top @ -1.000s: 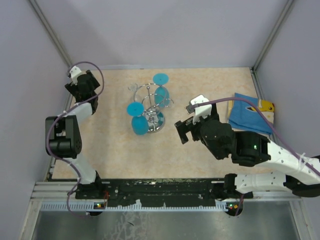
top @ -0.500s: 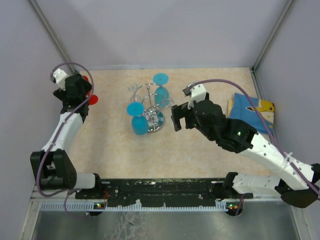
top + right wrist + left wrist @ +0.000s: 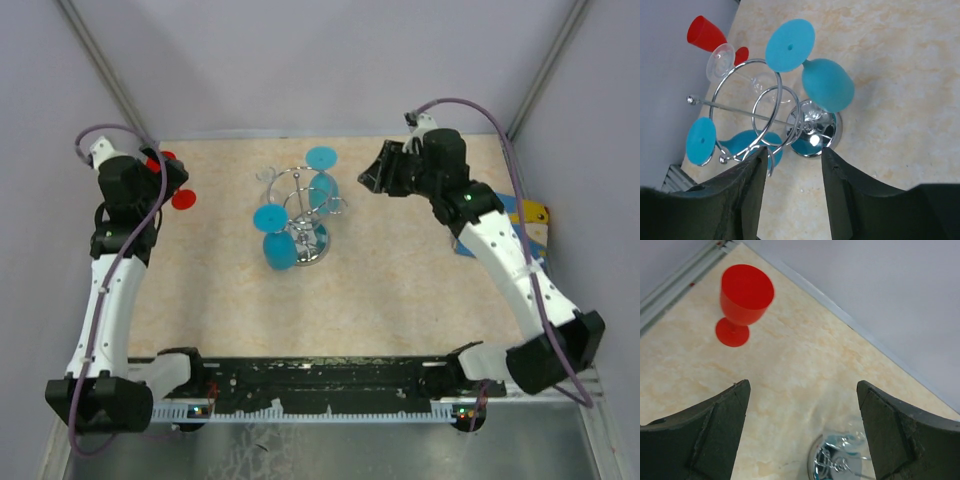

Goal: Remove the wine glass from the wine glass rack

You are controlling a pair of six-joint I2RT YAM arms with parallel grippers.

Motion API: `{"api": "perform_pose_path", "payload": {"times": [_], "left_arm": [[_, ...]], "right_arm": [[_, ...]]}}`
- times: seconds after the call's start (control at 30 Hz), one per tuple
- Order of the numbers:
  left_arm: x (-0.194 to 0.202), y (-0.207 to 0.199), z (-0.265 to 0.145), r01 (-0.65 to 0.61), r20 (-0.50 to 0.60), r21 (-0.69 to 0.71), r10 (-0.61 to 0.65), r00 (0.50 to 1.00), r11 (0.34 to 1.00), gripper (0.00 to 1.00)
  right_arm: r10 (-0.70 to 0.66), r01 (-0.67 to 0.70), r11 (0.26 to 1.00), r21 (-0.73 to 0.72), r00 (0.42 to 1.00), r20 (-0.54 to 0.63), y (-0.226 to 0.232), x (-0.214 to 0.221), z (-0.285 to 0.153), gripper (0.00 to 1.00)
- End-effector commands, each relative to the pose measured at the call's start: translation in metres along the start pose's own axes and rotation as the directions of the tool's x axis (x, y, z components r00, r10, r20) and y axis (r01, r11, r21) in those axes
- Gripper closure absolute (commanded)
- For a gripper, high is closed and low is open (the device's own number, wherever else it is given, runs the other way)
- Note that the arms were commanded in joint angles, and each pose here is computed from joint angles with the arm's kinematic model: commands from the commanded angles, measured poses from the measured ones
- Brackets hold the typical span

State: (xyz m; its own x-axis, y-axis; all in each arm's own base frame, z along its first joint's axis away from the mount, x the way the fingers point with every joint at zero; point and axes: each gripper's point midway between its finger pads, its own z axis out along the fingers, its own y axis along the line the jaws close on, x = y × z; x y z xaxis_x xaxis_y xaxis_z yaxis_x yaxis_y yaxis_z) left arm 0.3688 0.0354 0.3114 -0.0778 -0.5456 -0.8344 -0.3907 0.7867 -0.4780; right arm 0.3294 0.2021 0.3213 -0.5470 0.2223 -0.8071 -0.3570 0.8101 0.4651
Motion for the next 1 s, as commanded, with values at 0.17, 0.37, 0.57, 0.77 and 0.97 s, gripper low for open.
{"api": "perform_pose_path", "payload": {"times": [0.17,0.37,0.57,0.77,0.97], "left_arm": [[-0.002,-0.054,-0.043,-0.004,-0.115,0.281,0.038,0.993,0.96,0.07],[-0.003,-0.064,-0.058,-0.008,-0.123,0.353,0.054,0.991,0.936,0.07],[0.005,-0.068,-0.067,0.006,-0.146,0.397,0.056,0.988,0.918,0.07],[0.003,-0.073,-0.074,0.015,-0.146,0.425,0.052,0.988,0.905,0.07],[0.001,-0.074,-0.076,0.02,-0.144,0.432,0.047,0.988,0.902,0.08]], "right_arm": [[0.054,-0.056,0.981,-0.184,0.998,-0.018,0.02,-0.047,0.064,0.53],[0.082,-0.095,0.977,-0.191,0.994,-0.072,0.007,-0.048,0.114,0.7],[0.097,-0.116,0.974,-0.196,0.99,-0.101,0.002,-0.045,0.139,0.66],[0.108,-0.131,0.967,-0.221,0.988,-0.111,0.002,-0.04,0.149,0.63],[0.116,-0.143,0.947,-0.286,0.987,-0.112,0.012,-0.04,0.149,0.64]]}}
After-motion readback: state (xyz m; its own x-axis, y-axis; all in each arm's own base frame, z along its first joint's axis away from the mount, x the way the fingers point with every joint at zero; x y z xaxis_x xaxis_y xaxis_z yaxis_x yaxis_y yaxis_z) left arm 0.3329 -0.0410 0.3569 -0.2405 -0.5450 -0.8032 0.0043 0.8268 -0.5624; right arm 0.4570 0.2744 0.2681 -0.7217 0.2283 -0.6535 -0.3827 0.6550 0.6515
